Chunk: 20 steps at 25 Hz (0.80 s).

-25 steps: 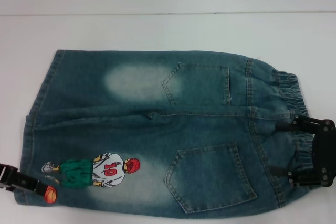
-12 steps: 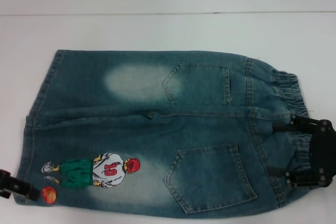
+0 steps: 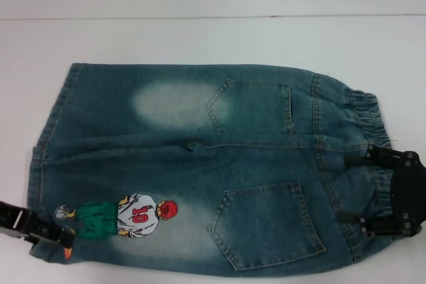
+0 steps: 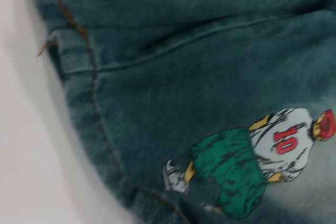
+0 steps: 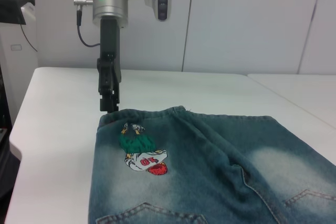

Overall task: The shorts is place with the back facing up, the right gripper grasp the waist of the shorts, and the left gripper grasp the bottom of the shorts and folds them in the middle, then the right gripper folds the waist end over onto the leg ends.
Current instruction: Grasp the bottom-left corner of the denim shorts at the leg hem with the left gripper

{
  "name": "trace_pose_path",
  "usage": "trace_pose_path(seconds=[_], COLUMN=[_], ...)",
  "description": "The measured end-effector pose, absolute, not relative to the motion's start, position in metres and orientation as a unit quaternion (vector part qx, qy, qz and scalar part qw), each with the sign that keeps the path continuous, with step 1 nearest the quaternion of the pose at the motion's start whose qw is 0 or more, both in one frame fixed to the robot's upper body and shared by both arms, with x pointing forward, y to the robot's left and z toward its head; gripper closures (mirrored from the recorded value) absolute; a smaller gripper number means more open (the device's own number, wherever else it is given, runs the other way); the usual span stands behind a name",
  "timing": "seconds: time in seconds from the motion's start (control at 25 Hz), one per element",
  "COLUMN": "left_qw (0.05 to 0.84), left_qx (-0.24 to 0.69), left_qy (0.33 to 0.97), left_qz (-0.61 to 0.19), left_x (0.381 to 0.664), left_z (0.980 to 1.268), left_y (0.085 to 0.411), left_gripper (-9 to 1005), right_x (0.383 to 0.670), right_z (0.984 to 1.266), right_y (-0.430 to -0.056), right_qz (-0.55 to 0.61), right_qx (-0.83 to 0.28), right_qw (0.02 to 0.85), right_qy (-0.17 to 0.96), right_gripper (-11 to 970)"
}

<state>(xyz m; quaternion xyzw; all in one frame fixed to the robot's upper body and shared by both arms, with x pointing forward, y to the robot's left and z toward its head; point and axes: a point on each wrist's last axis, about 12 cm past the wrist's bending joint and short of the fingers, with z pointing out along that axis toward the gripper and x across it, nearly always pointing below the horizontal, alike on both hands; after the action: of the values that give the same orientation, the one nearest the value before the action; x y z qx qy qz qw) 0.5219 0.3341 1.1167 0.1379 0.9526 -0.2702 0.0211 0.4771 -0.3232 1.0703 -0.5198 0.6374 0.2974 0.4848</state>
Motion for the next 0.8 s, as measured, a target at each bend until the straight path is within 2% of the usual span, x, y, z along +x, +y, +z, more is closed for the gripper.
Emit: trace_pose_path(seconds=[0.24,0.68,0.8], left_qw=[0.033,0.038,0.036], left_qx=[0.12,0.104,0.104], left_qy=[0.955,0.964,0.964], left_qz=[-0.268,-0.243,-0.242], left_x=[0.525,0.522,0.522], left_z=[1.117,1.117,1.118], left_y=[0.338,0.35,0.351], left_gripper=[276,509,741], right_x=[0.475,0.473,0.473], right_z=[1.068,1.068,1.068], right_y=[-0.324,-0.324,-0.324], right_qz=[0.297,0.298,0.298], right_qx=[-0.518,-0.518,-0.518], right_qw=[0.484,0.484,0.484], right_qy=[0.639,0.639,0.639], right_gripper=[77,82,84])
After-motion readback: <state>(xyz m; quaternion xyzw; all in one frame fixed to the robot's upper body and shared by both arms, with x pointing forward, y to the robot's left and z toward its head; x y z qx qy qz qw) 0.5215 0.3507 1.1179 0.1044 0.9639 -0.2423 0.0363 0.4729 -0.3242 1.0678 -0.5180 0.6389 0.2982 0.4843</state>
